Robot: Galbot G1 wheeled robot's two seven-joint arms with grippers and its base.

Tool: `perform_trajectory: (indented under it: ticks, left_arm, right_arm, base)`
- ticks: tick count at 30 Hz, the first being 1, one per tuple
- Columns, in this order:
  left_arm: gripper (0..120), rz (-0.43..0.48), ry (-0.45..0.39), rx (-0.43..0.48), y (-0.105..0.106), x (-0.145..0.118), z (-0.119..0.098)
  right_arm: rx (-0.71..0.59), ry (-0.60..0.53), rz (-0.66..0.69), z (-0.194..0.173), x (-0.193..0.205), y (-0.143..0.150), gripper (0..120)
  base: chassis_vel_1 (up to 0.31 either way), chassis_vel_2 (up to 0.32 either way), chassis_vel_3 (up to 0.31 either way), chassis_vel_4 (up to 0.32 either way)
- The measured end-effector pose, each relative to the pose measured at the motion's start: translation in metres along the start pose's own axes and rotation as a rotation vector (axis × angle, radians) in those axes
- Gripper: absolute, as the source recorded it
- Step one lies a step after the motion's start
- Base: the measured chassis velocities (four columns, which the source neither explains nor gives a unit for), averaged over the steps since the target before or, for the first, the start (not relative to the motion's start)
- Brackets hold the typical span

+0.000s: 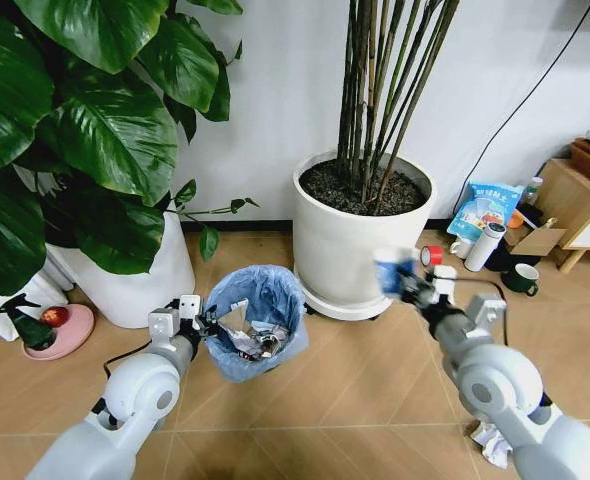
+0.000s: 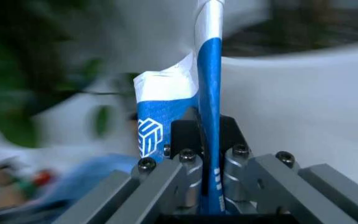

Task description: Pick up the trash bin and place the garbage on the floor into it.

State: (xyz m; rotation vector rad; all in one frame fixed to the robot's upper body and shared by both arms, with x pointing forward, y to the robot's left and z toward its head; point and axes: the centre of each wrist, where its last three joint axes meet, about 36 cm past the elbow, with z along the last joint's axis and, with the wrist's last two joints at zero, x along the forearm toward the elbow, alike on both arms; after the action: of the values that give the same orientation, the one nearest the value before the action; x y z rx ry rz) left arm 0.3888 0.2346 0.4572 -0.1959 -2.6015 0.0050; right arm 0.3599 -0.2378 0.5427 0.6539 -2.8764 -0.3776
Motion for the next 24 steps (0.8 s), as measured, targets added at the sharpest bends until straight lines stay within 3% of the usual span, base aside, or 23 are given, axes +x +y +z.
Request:
perform_trajectory:
  ticks: [3,7,10,13,15,24]
  left_arm:
    - [0,0.012,0.006,0.001,-0.002,-0.004,-0.001]
    - [0,0.014,0.009,0.002,-0.003,-0.005,-0.001]
    - [0,0.045,0.034,0.017,-0.006,-0.013,-0.005]
    - [0,0.046,0.037,0.019,-0.006,-0.014,-0.005]
    - [0,0.043,0.041,0.017,-0.004,-0.015,-0.005]
    - [0,0.040,0.037,0.019,-0.002,-0.015,-0.007]
  right_arm:
    - [-0.002,-0.011,-0.125,-0.011,-0.009,0.015,0]
    - [-0.004,-0.013,-0.141,-0.011,-0.011,0.017,0]
    - [-0.051,0.049,-0.220,0.015,-0.043,0.027,0]
    - [-0.044,0.050,-0.248,0.016,-0.053,0.034,0]
    - [-0.012,0.066,-0.314,0.017,-0.081,0.052,0]
    - [0.045,0.158,-0.337,0.028,-0.097,0.057,3]
  base:
    - [0.000,0.000,0.000,0.000]
    - [0.000,0.000,0.000,0.000]
    - [-0.006,-0.012,-0.017,-0.001]
    - [-0.006,-0.012,-0.017,-0.001]
    - [0.000,0.000,0.000,0.000]
    - [0.000,0.000,0.000,0.000]
